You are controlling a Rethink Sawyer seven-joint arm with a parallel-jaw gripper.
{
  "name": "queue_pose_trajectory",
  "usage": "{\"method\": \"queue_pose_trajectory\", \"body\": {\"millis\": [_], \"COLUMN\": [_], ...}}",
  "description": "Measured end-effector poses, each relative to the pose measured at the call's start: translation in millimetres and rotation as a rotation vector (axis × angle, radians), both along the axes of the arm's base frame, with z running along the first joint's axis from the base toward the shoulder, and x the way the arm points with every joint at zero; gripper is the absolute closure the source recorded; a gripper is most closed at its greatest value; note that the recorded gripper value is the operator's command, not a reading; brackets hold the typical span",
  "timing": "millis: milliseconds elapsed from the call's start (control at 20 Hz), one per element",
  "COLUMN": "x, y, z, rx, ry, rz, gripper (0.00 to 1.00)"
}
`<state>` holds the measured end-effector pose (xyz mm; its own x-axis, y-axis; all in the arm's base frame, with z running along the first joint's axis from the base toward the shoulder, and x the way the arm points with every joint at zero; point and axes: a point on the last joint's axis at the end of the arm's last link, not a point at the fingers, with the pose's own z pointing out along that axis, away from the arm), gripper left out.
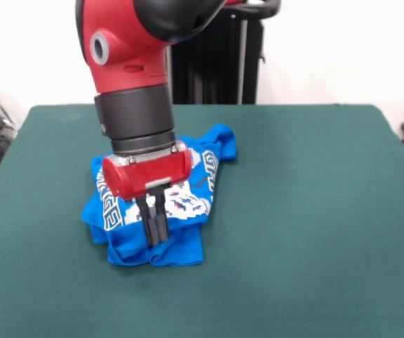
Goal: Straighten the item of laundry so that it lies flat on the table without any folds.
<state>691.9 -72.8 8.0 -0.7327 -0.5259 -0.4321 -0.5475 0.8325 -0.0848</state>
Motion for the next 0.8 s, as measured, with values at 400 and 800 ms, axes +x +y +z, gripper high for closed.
{"method": "queue_pose_trajectory", "body": {"millis": [400,800], "x": [-2.4,-4.9], "y": [6.9,19.4], "z": [-10.2,-12.1], "rx": [0.046,0.021], "ry": [0.000,0.021], "rz": [-0.016,0.031], "gripper": [1.00,1.00]}}
